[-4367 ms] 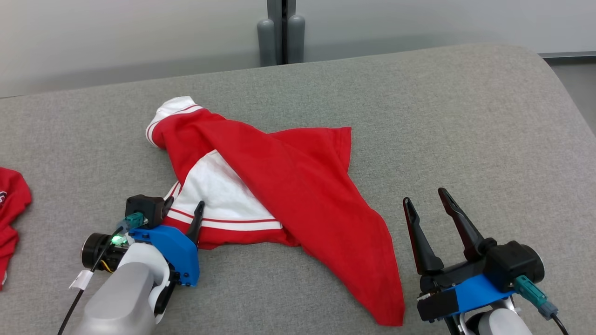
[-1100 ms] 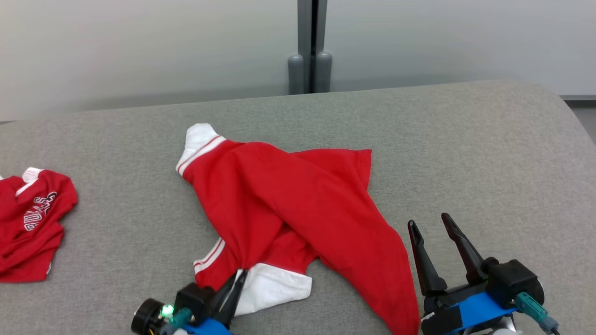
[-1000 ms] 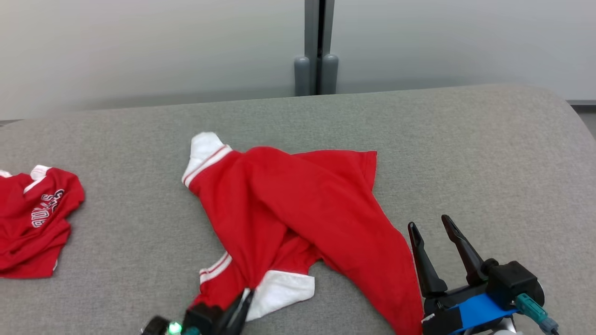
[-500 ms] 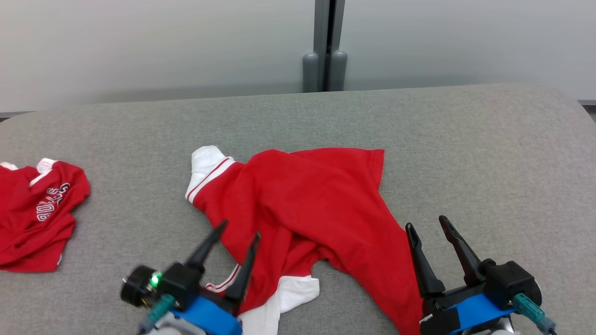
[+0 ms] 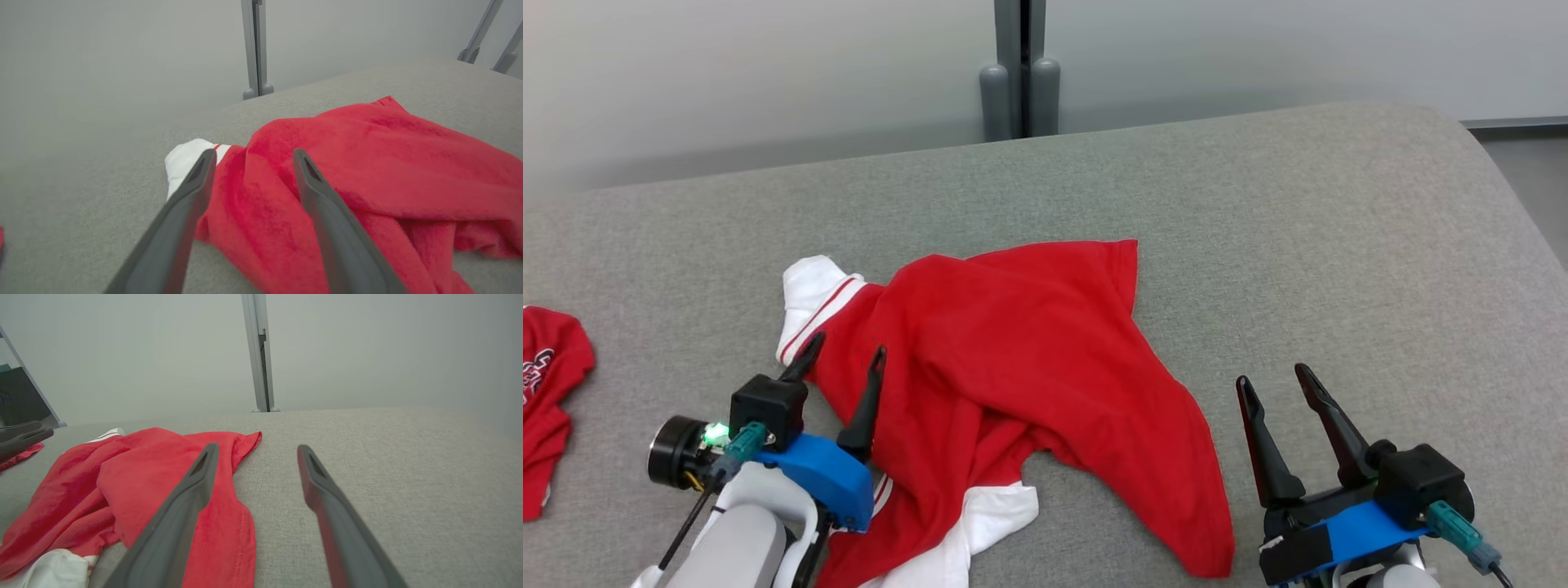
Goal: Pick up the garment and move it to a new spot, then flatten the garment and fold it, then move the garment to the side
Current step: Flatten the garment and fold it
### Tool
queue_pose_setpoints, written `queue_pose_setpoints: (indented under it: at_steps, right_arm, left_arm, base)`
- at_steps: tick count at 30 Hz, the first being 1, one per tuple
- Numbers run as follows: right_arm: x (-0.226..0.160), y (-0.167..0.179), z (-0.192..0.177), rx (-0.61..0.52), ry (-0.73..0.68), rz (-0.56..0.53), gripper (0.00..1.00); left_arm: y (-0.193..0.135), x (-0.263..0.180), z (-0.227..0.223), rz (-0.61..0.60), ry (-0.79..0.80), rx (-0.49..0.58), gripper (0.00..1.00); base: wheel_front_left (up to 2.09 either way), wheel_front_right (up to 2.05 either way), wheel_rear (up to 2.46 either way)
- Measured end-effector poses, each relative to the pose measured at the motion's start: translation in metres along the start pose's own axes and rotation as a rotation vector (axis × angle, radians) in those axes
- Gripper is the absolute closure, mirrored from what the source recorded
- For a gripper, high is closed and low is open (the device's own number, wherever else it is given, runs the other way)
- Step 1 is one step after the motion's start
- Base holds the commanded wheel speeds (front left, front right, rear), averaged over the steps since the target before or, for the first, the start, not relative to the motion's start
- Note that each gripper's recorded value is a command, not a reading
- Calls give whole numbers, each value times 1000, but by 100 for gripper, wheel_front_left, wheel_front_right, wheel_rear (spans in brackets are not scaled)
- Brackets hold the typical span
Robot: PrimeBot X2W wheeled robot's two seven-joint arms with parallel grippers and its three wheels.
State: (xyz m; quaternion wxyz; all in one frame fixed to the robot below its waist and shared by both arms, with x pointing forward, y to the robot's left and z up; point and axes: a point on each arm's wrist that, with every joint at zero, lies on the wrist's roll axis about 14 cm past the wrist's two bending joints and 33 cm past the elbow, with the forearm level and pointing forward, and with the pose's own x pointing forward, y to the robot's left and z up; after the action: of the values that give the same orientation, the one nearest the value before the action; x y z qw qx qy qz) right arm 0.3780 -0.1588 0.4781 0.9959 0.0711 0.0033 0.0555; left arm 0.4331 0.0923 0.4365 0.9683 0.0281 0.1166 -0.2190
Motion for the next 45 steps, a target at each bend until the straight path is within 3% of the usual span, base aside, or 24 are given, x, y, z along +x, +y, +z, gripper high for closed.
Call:
queue_pose_setpoints:
  at_steps: [14, 19, 20, 21, 22, 26, 31, 41, 42, 43, 45]
  right_arm:
    - [2, -6, -1, 2, 5, -17, 0]
    - [4, -5, -3, 2, 10, -14, 0]
    - [5, -5, -4, 2, 11, -13, 0]
    - [6, -5, -4, 2, 10, -11, 0]
    - [7, -5, -3, 1, 9, -10, 0]
    - [9, -7, -5, 0, 15, -17, 0]
    - [14, -12, -6, -10, 16, -25, 0]
    - [13, -22, -7, -16, 23, -54, 0]
    - [13, -22, -7, -15, 23, -56, 0]
    - [12, -23, -7, -15, 24, -59, 0]
    - [12, -25, -7, -15, 25, -63, 0]
  left_arm:
    - [8, -6, -91, 82, 399, -129, 0]
    - [-5, 5, -89, 46, 404, -201, 0]
    - [-4, 6, -90, 42, 409, -190, 22]
    - [-2, 9, -88, 45, 405, -192, 84]
    - [-2, 12, -87, 42, 403, -189, 100]
    - [12, 33, -62, 54, 312, -170, 100]
    - [45, 71, 2, 73, 120, -105, 100]
    - [90, 113, 67, 120, -30, -8, 100]
    - [91, 113, 59, 122, -1, -4, 89]
    - [91, 113, 51, 122, 25, -1, 0]
    - [91, 112, 43, 125, 39, -5, 0]
  base:
    - [0, 0, 0]
    - [0, 0, 0]
    - [0, 0, 0]
    - [0, 0, 0]
    - [0, 0, 0]
    - [0, 0, 0]
    - [0, 0, 0]
    - [0, 0, 0]
    - [0, 0, 0]
    - [0, 0, 0]
    - [0, 0, 0]
